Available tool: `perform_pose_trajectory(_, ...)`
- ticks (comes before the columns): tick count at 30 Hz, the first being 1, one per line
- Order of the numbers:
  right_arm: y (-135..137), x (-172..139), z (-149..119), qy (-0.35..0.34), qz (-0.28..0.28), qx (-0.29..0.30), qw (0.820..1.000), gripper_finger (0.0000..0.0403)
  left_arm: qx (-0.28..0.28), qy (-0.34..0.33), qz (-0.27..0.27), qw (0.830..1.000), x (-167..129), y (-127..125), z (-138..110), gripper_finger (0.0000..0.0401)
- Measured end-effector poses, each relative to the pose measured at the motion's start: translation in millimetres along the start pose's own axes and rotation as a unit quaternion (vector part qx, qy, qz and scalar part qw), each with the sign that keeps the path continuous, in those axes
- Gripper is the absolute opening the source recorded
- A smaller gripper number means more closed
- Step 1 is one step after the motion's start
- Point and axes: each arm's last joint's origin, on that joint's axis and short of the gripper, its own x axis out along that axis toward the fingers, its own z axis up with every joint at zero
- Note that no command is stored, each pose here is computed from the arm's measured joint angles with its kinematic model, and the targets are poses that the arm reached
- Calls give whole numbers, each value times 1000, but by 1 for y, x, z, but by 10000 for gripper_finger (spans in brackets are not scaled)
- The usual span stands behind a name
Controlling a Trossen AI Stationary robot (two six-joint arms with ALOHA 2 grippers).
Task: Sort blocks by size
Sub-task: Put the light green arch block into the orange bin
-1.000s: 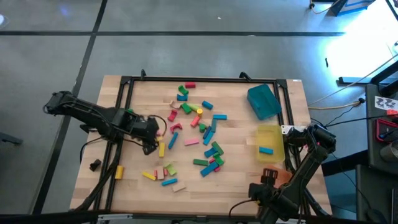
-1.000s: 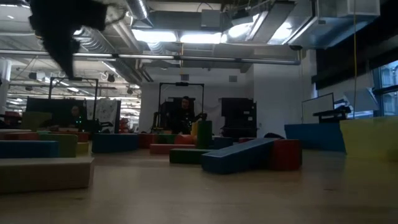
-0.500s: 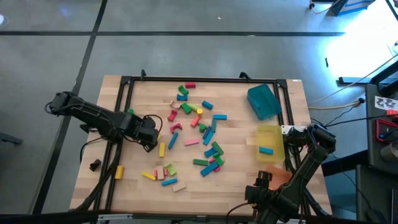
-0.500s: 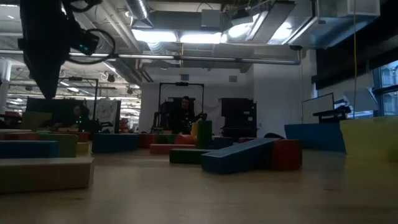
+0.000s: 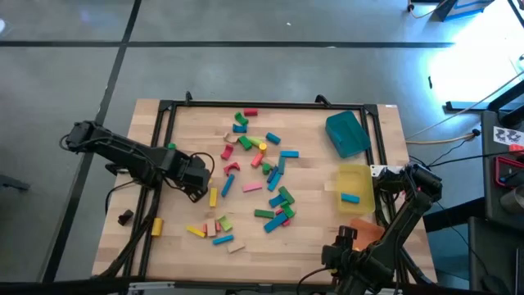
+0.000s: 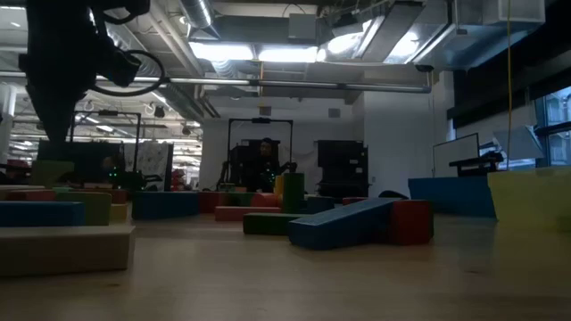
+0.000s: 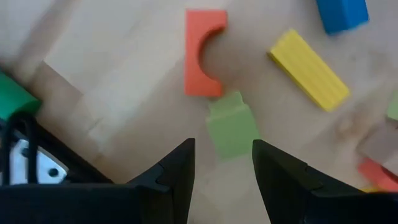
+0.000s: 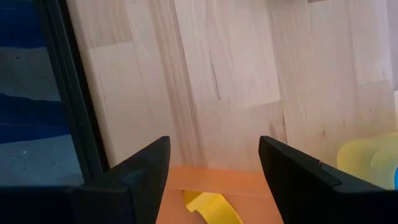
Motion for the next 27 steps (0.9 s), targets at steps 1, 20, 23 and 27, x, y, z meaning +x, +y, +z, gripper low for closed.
perform_pose_trajectory(1,0,0,0,0,0,0,1000,248,-2,4,-3,1000,0,0,0,145)
perform_pose_trajectory(20,0,0,0,-1,1,0,1000,248,-22,8,-3,1000,19,3,-5,145)
perform_pose_trajectory(23,0,0,0,-1,1,0,1000,248,1,8,-3,1000,19,3,-5,145)
perform_pose_trajectory(27,0,0,0,-1,1,0,1000,248,45,6,-9,999,16,2,-4,145)
